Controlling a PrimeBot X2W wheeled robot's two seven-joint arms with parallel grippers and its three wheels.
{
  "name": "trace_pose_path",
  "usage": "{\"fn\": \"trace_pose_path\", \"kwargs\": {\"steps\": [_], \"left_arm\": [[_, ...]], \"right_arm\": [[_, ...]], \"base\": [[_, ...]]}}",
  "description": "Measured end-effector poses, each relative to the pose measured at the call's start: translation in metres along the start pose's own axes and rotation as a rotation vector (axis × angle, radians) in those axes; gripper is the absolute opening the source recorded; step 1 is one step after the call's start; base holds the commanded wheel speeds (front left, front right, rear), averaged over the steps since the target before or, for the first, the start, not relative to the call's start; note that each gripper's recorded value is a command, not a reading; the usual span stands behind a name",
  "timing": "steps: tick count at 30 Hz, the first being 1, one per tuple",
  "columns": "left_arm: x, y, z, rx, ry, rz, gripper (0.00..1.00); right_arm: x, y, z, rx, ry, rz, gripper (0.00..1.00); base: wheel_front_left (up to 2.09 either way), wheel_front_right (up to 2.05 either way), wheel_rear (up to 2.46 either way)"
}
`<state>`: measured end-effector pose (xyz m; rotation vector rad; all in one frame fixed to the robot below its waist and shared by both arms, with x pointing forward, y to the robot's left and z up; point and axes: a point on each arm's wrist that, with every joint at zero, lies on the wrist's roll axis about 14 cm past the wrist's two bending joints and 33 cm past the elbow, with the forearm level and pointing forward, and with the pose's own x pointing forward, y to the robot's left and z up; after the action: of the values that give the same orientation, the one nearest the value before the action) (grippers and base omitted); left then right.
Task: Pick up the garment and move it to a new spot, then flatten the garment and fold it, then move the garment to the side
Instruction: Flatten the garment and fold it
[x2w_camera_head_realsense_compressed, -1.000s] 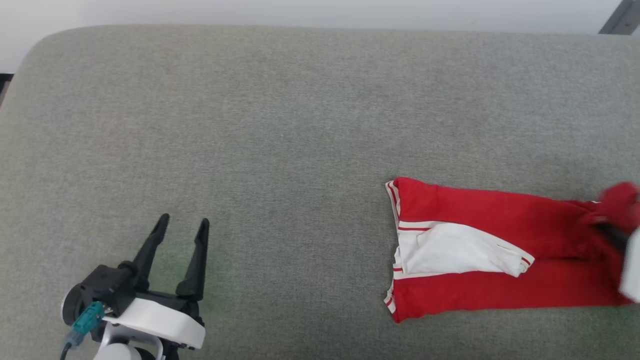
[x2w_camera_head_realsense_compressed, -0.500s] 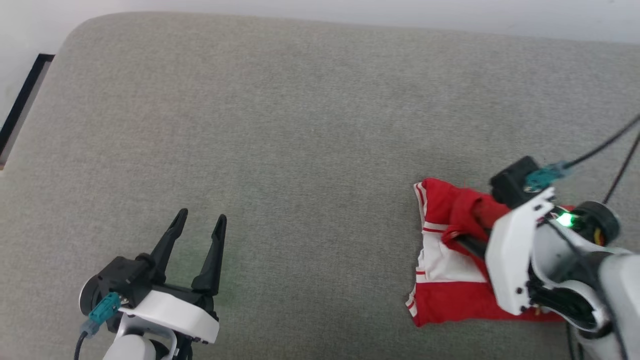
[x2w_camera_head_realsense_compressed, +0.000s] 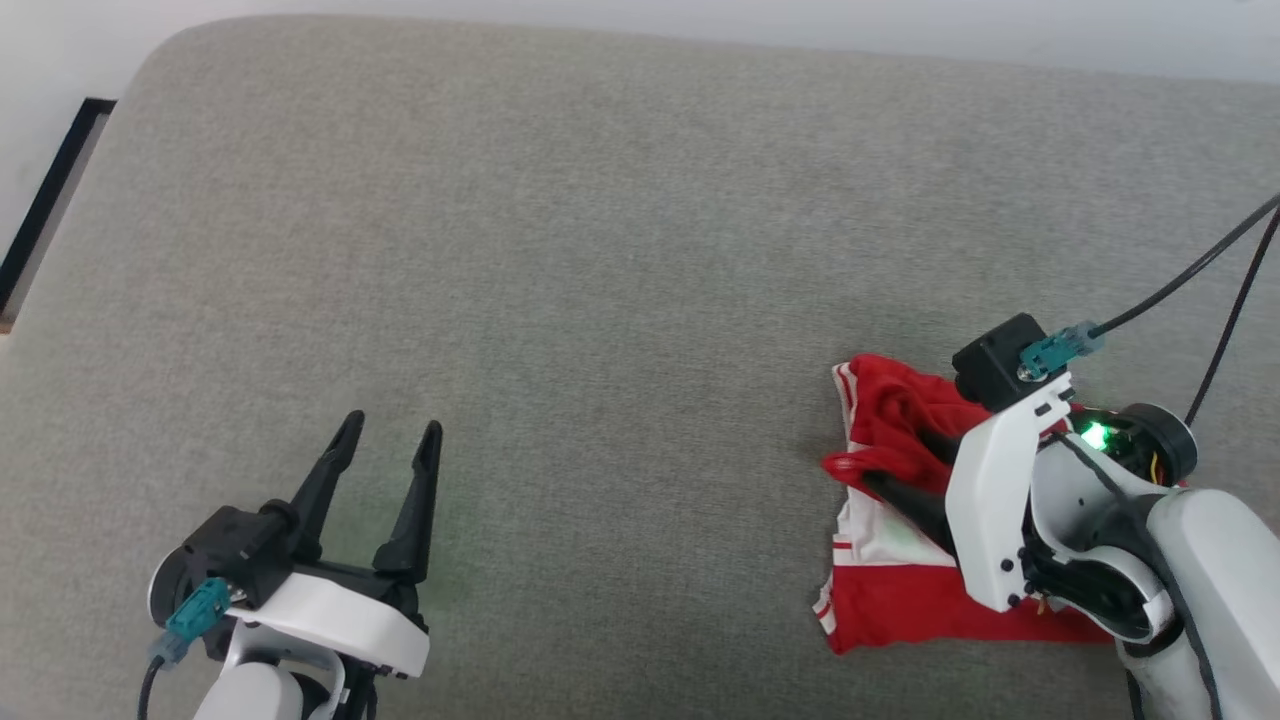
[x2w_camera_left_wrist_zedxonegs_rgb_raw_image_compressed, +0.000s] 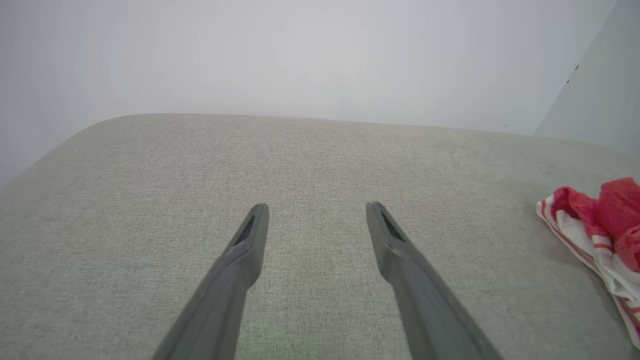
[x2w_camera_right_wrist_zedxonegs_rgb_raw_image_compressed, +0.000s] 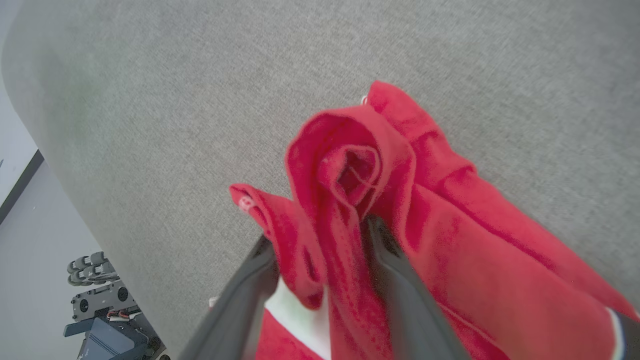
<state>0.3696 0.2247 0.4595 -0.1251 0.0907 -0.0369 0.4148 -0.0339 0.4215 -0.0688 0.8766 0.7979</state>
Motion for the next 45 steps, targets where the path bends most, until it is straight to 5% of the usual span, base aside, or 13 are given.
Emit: {"fn": "trace_pose_path", "kwargs": {"steps": [12, 27, 45], "left_arm": [[0.008, -0.015, 0.001, -0.004, -0.008, -0.055, 1.0], [0.025, -0.036, 0.0, -0.042, -0.008, -0.112, 1.0], [-0.004, -0.024, 0.009, -0.023, -0.038, -0.078, 1.0]], "right_arm": [[-0.058, -0.046, 0.032, 0.096, -0.28, -0.161, 1.0], [-0.159, -0.148, -0.012, 0.176, -0.715, -0.613, 1.0], [-0.202, -0.127, -0.023, 0.093, -0.944, -0.72, 1.0]], "base": [[0.0, 0.0, 0.0], [0.0, 0.0, 0.0], [0.0, 0.0, 0.0]]}}
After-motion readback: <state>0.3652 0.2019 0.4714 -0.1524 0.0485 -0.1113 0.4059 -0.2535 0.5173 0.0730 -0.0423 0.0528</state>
